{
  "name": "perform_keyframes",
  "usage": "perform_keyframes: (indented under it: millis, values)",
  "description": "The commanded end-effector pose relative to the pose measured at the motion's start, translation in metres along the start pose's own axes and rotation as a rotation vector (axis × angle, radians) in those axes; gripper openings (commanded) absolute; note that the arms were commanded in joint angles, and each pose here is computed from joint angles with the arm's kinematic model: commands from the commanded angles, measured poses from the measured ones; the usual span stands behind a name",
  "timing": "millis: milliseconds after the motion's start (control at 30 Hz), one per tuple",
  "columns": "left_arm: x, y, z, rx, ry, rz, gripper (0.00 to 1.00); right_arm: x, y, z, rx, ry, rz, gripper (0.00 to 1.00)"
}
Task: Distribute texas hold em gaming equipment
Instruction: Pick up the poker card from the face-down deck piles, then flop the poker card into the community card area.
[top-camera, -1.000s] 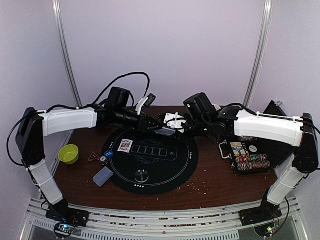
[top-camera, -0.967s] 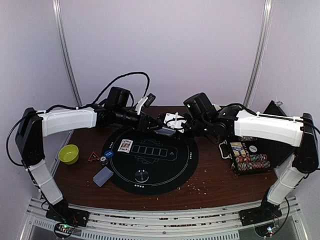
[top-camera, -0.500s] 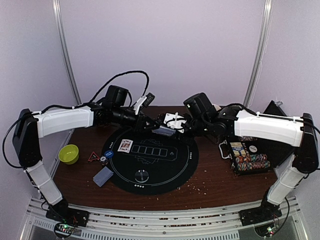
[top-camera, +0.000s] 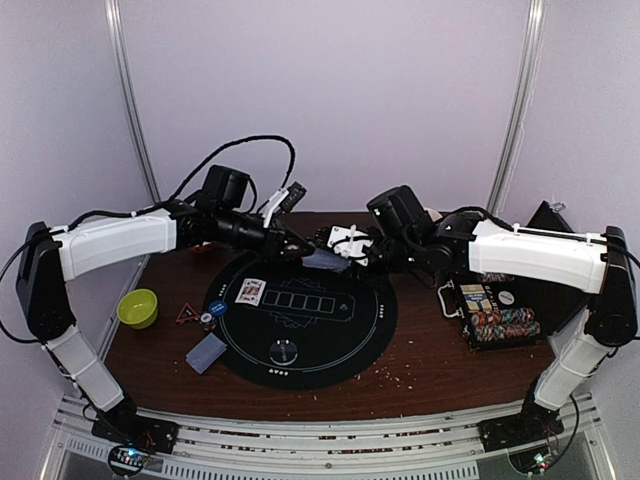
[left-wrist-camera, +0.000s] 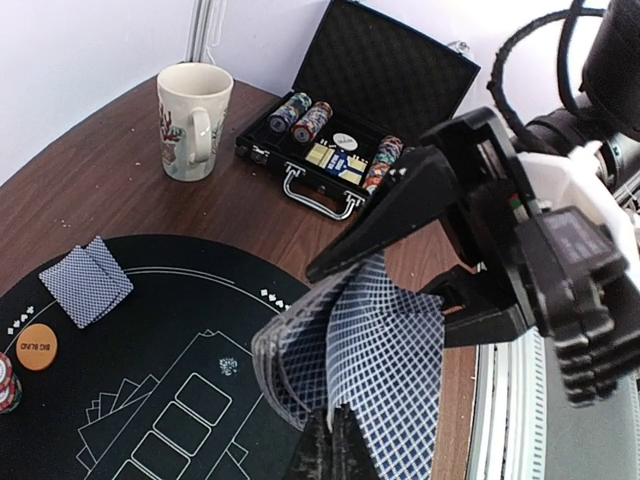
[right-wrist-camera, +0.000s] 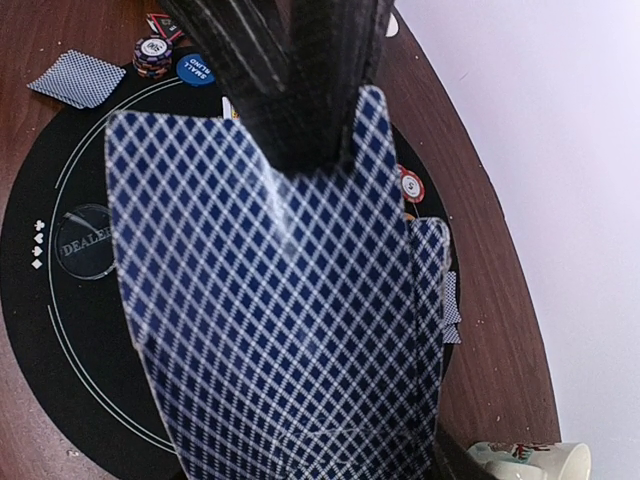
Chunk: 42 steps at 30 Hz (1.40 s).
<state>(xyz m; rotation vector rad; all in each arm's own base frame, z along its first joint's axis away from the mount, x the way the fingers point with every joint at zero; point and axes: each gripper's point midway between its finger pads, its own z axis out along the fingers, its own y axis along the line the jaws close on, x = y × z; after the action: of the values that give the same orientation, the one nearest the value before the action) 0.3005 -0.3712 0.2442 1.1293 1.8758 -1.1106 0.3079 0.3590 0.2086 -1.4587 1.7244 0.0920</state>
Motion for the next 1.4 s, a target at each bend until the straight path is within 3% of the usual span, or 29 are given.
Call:
perform_keyframes:
  millis: [0, 467, 600, 767, 900, 1133, 1367]
  values:
    - [-0.018, -0.023, -0.023, 0.050, -0.045, 0.112, 0.00, -0.003, -0.008, -0.006, 0.036, -0.006, 0.001, 0.47]
    - [-0.042, -0.003, -0.067, -0.023, -0.147, 0.133, 0.00, -0.002, -0.009, -0.008, 0.038, -0.015, 0.014, 0.47]
    - [-0.051, 0.020, -0.104, -0.202, -0.171, 0.206, 0.00, 0.000, -0.010, -0.008, 0.040, -0.012, 0.021, 0.47]
    - [-0.014, 0.081, -0.134, -0.669, -0.012, 0.415, 0.00, -0.001, -0.011, -0.011, 0.045, -0.024, 0.021, 0.47]
    - [0.031, 0.114, -0.123, -0.899, 0.182, 0.523, 0.00, -0.004, -0.014, -0.014, 0.051, -0.029, 0.022, 0.47]
    - [0.059, 0.131, -0.077, -0.991, 0.248, 0.674, 0.00, -0.001, -0.015, -0.019, 0.058, -0.020, 0.023, 0.47]
    - [0.086, 0.155, -0.033, -1.017, 0.393, 0.790, 0.00, -0.001, -0.018, -0.023, 0.068, -0.018, 0.026, 0.47]
